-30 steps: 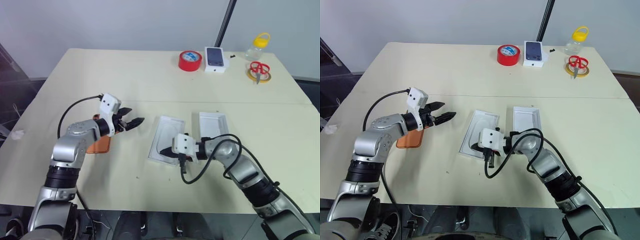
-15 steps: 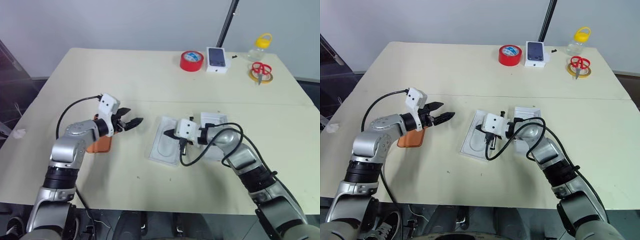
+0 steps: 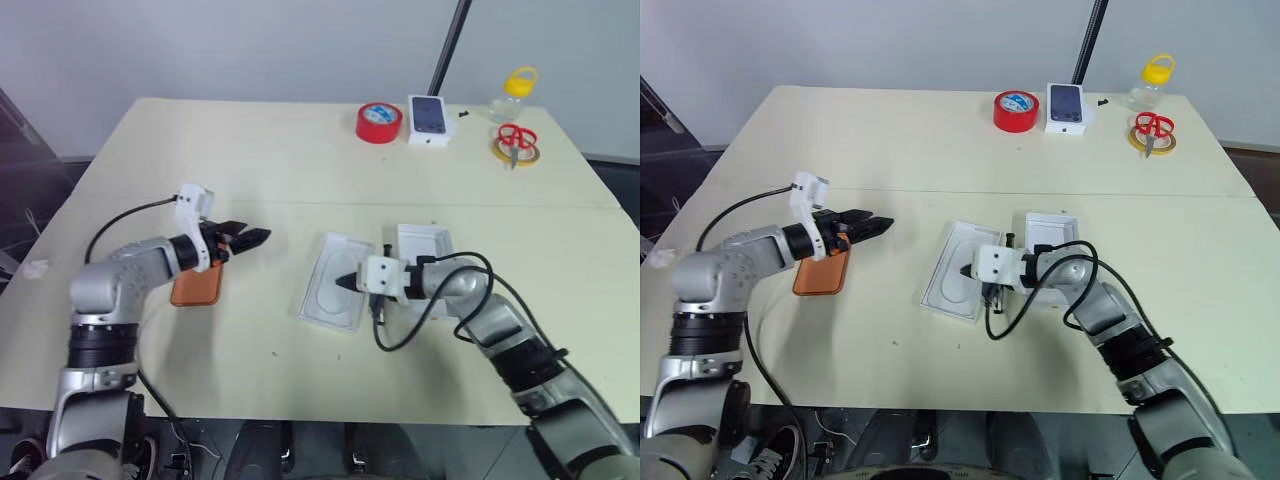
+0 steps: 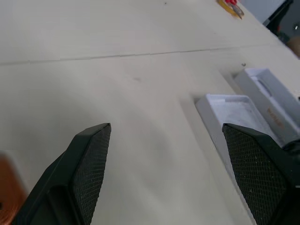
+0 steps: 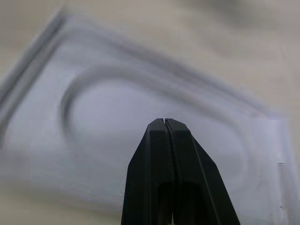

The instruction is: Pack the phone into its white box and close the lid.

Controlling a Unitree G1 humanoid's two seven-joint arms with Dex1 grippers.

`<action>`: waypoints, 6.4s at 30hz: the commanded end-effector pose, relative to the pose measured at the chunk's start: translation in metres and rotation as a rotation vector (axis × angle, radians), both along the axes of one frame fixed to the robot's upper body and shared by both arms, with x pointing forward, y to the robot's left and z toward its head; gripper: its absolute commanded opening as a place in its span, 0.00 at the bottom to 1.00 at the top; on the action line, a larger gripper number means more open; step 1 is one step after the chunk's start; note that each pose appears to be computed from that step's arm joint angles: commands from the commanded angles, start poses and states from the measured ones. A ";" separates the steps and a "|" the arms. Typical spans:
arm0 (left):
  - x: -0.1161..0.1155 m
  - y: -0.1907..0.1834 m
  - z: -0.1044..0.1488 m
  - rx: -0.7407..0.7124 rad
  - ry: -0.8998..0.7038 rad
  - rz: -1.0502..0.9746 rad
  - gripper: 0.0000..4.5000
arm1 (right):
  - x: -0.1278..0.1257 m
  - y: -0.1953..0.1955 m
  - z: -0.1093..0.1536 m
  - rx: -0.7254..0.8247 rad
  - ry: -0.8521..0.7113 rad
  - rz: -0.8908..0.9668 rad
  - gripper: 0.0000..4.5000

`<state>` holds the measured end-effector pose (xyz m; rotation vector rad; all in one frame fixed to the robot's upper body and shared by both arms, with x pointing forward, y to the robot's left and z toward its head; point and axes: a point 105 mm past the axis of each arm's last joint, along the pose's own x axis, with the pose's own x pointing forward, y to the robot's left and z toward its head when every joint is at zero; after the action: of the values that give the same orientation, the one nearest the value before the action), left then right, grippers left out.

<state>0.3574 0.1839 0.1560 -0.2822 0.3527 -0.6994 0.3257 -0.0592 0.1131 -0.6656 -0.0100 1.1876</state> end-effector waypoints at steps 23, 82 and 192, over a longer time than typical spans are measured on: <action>-0.038 0.109 -0.043 -0.020 0.411 0.342 0.89 | 0.003 0.195 -0.013 -0.146 -0.026 0.075 0.01; -0.040 0.042 -0.075 -0.345 0.680 0.154 0.02 | 0.024 0.163 -0.009 -0.093 -0.005 -0.041 0.00; 0.002 -0.123 -0.015 -0.262 0.361 -0.319 0.70 | -0.007 -0.035 0.032 0.092 -0.002 -0.126 0.56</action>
<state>0.3581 0.0708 0.1299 -0.6208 0.7014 -0.9743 0.3166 -0.0971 0.1342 -0.5583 0.0264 1.0628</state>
